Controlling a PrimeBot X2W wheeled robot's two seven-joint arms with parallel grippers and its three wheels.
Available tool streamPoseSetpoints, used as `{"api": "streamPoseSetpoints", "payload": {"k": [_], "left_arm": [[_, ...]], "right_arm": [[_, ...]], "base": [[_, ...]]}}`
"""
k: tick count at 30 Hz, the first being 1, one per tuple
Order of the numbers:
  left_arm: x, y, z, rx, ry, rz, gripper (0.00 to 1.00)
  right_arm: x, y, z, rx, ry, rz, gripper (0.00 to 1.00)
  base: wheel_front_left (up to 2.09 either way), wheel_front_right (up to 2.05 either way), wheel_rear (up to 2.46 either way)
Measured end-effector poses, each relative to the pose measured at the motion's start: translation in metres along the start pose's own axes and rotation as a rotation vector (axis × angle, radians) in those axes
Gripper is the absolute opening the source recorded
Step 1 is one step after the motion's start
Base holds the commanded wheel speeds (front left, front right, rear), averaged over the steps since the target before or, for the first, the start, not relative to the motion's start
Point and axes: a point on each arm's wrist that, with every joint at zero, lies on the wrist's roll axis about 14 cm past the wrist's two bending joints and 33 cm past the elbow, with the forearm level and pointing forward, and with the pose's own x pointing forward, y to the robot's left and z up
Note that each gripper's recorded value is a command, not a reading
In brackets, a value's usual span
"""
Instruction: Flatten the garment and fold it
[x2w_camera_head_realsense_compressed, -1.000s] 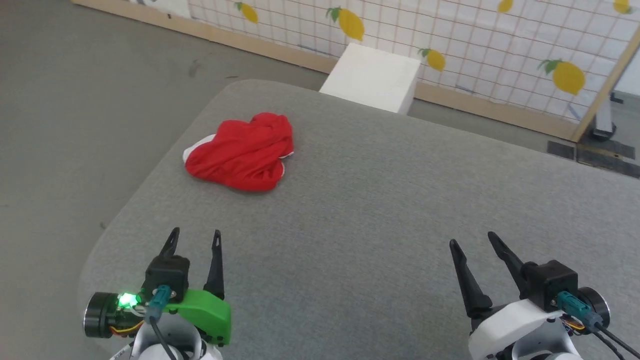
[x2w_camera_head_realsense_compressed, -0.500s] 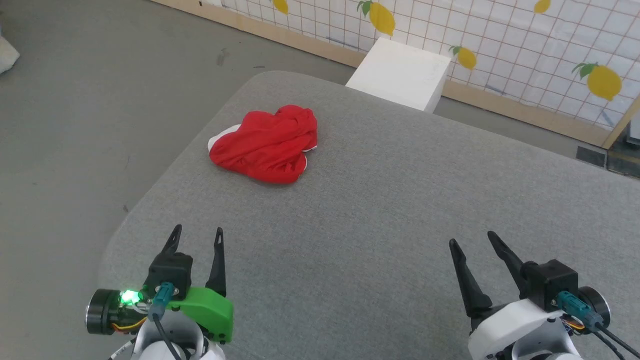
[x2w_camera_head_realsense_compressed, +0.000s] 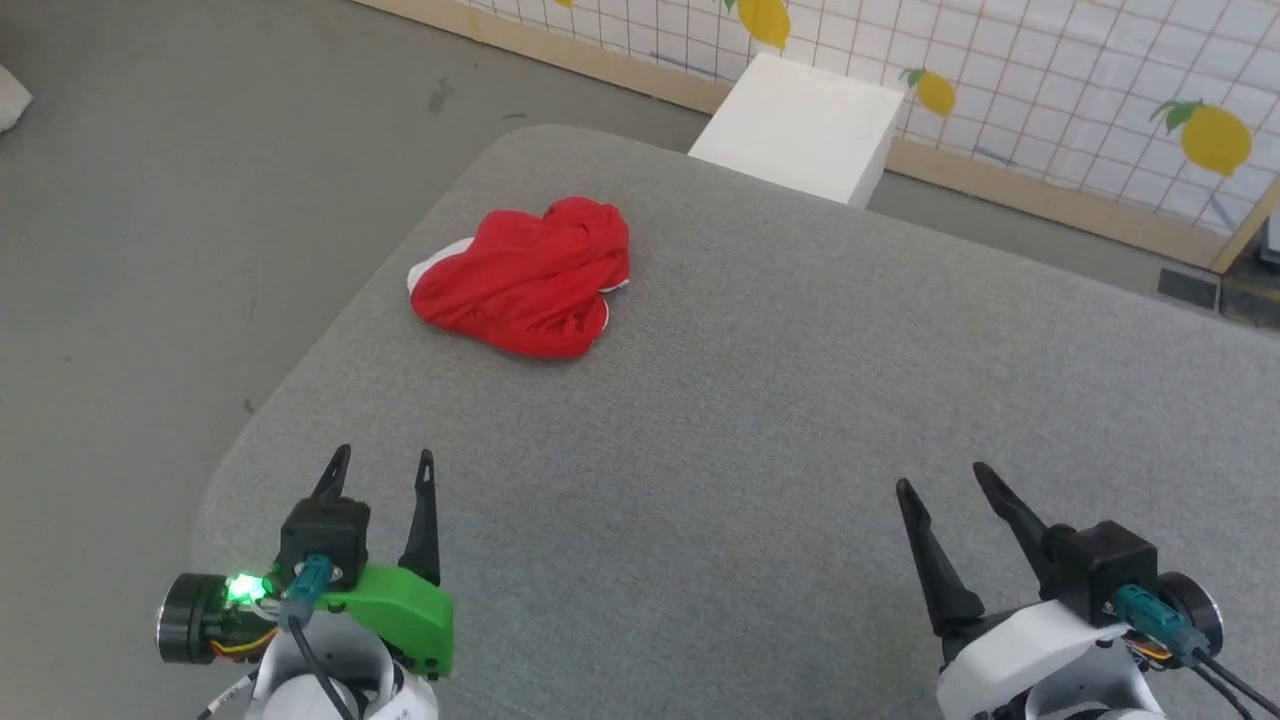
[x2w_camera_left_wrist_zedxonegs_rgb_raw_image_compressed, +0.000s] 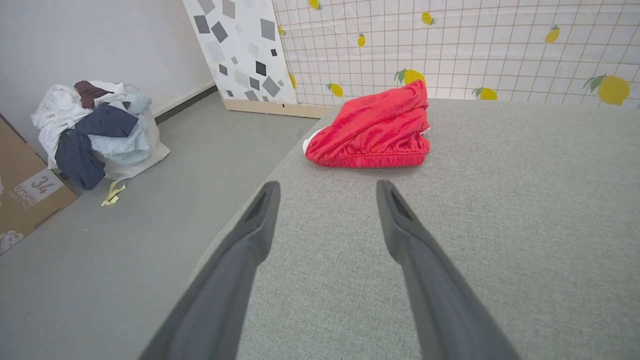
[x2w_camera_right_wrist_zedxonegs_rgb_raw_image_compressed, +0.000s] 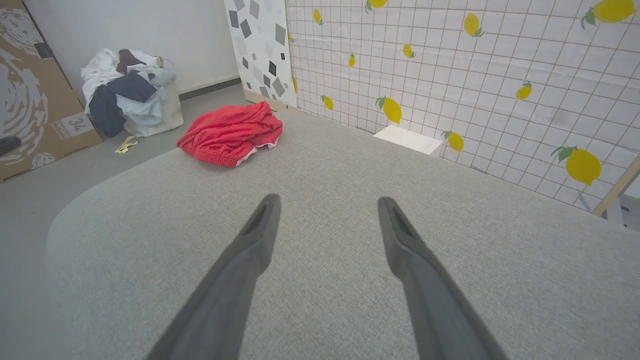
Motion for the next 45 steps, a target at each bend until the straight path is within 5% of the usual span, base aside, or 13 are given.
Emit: {"api": "streamPoseSetpoints", "payload": {"k": [7,19,30,40,41,42,45], "left_arm": [[0.037,-0.009,0.009,0.029,0.043,-0.074,1.0],[0.163,-0.018,0.03,0.174,0.194,-0.246,1.0],[0.221,-0.036,-0.047,0.231,0.677,-0.372,1.0],[0.231,-0.051,-0.113,0.095,0.975,-0.377,1.0],[0.23,-0.053,-0.119,0.088,0.997,-0.38,0.86],[0.23,-0.056,-0.122,0.081,1.011,-0.384,0.0],[0.231,-0.059,-0.126,0.07,1.023,-0.394,0.0]], "right_arm": [[0.003,-0.023,-0.009,-0.019,0.029,-0.033,1.0],[0.018,-0.086,-0.035,-0.043,0.077,-0.124,1.0],[0.015,-0.131,-0.083,-0.022,0.162,-0.222,1.0],[-0.005,-0.154,-0.114,-0.013,0.232,-0.303,1.0],[-0.007,-0.156,-0.116,-0.013,0.239,-0.31,1.0],[-0.008,-0.157,-0.118,-0.014,0.244,-0.315,1.0],[-0.011,-0.16,-0.12,-0.011,0.248,-0.328,1.0]], "base": [[0.0,0.0,0.0],[0.0,0.0,0.0],[0.0,0.0,0.0],[0.0,0.0,0.0],[0.0,0.0,0.0],[0.0,0.0,0.0],[0.0,0.0,0.0]]}}
